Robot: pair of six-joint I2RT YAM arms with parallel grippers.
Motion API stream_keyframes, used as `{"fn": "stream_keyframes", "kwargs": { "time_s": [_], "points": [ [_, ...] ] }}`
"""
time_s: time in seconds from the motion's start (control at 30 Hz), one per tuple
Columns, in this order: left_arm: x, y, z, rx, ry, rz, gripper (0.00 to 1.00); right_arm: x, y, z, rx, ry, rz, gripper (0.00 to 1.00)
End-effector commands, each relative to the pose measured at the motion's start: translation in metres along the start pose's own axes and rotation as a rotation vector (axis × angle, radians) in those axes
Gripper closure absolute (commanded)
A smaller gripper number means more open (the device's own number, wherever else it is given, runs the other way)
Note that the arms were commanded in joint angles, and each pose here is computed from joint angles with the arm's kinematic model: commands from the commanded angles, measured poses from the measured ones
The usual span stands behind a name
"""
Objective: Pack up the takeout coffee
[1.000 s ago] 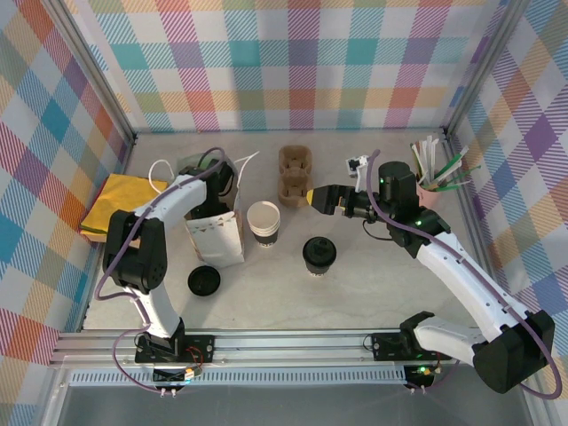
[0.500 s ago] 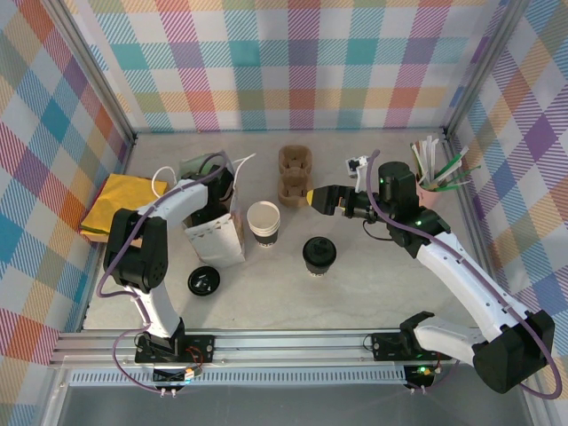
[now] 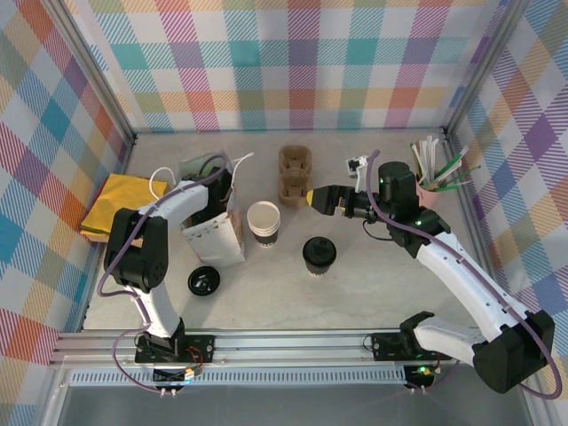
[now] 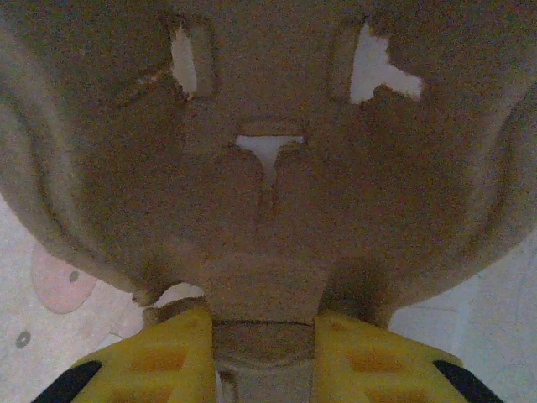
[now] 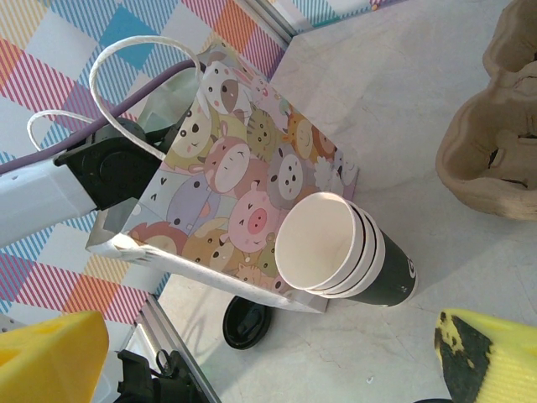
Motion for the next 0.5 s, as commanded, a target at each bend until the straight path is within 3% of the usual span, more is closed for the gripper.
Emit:
{"fn": "stream_keyframes", "kwargs": {
  "time_s": [0.0, 0.47],
  "points": [
    [0.0269, 0.0033, 0.0036, -0.001, -0.035, 0.054, 0.72, -0.0017, 0.0001, 0.0022, -0.02, 0.001, -0.005, 0.01],
    [0.0318, 0.0032, 0.0031, 0.002, -0.04, 0.064, 0.69, -0.0021, 0.0006, 0.0025, -0.024, -0.001, -0.006, 0.01]
  ]
}}
Point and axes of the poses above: each hand's point on the last joint's axis, 136 mm out from that joint toward the fingers, its own x axis out along the fingers, its own z axis along the line the jaws close on, y = z × x, the point moved 8 cm from there along -x, back along the fingers, and after that the axes turned 12 degrees about x, right-handed, at the moved point
